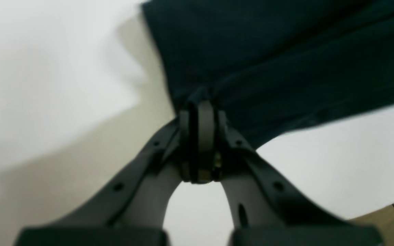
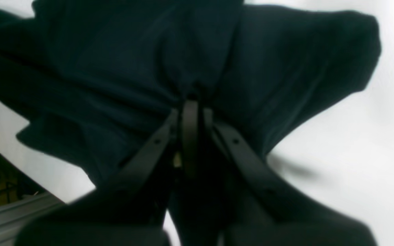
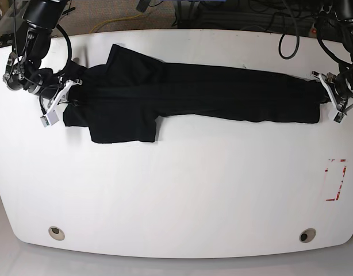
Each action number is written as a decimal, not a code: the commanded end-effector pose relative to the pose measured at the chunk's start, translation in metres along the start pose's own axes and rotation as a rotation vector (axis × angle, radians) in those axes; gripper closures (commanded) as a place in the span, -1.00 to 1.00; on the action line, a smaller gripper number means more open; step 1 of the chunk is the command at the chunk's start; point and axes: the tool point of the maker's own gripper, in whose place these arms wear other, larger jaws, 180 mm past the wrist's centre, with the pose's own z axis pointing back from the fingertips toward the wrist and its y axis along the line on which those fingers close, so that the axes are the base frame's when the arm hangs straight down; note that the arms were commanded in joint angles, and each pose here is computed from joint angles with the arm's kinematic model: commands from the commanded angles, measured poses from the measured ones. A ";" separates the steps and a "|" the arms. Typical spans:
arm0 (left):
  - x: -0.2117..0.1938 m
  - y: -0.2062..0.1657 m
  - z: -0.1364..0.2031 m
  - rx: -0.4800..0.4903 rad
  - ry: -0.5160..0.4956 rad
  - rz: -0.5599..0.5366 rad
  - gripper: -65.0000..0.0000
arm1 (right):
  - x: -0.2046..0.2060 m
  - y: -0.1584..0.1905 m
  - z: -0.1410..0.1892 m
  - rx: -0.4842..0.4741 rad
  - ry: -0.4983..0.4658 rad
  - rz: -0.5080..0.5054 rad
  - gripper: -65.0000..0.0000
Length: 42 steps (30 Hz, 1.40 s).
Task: Fold the T-shirt properly
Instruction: 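Fold the held shirt edge over with both grippers toward the opposite edge, then release and reposition both grippers on the folded strip's edge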
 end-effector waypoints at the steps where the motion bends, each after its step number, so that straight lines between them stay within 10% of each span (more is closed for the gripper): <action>1: 0.000 0.019 0.007 0.050 0.021 -0.012 0.95 | 0.011 -0.005 0.008 -0.016 -0.029 0.022 1.00; 12: 0.013 0.014 0.009 0.017 -0.003 -0.085 -0.11 | 0.021 0.010 0.019 -0.007 -0.067 0.082 -0.56; 25: 0.067 0.024 0.061 0.086 -0.201 -0.077 -0.11 | 0.072 0.014 0.040 -0.042 -0.173 0.175 -0.57; 42: 0.051 -0.028 -0.018 -0.166 -0.101 0.015 -0.11 | 0.096 -0.024 -0.057 -0.105 0.044 0.069 -0.57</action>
